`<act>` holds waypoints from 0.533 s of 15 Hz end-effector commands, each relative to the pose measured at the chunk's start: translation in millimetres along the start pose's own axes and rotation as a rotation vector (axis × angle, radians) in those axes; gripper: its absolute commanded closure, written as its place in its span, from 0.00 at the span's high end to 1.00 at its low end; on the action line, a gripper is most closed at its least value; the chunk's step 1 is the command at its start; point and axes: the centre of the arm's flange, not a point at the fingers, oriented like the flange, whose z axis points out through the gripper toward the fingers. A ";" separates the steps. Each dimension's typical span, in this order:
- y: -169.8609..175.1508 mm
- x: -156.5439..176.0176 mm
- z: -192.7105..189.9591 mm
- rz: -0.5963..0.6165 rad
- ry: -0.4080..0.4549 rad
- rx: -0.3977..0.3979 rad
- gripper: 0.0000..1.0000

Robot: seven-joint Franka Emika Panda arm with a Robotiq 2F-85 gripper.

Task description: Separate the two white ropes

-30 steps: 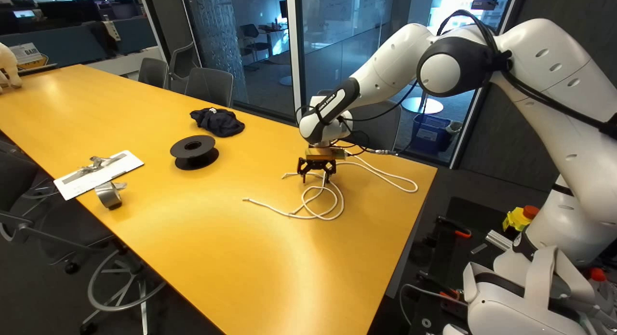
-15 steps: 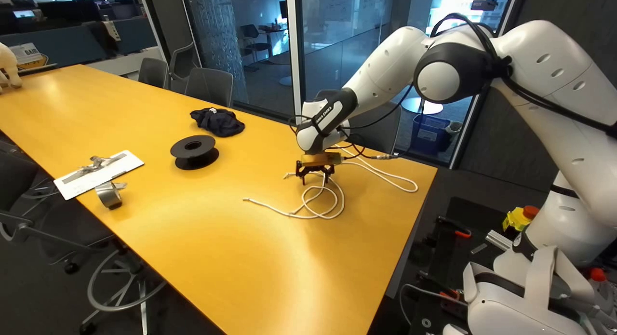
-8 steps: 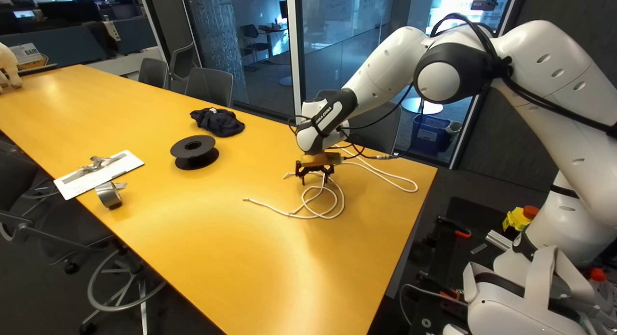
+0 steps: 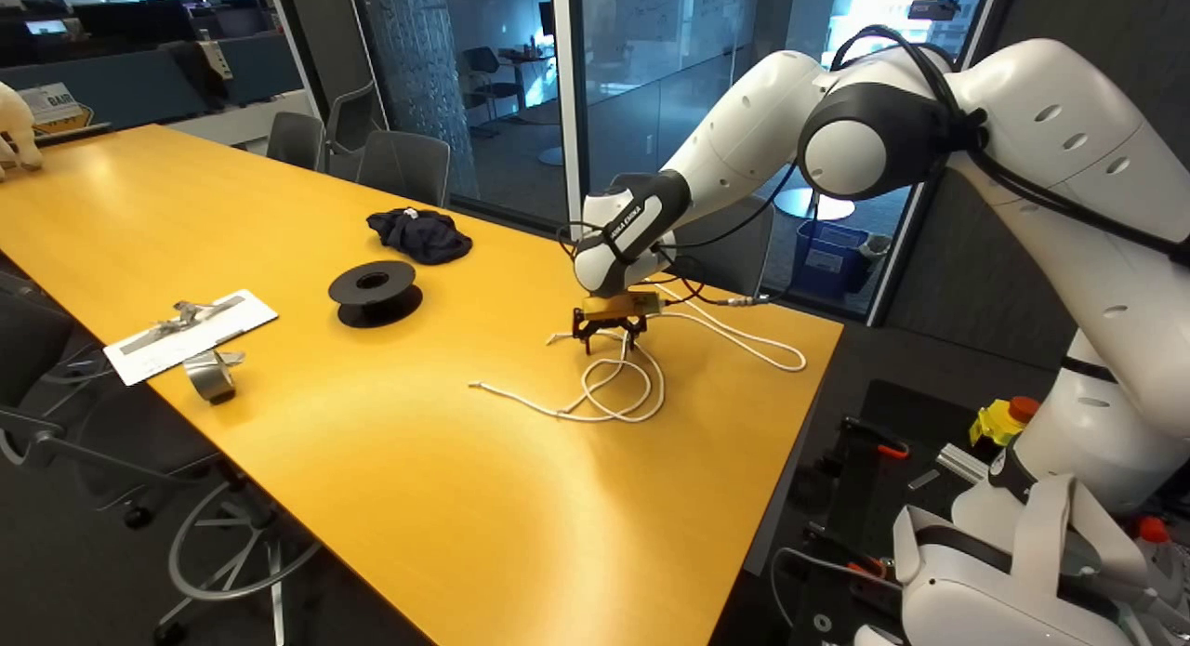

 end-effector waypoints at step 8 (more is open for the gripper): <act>0.4 -5.2 -11.7 -0.015 0.020 -0.022 0.58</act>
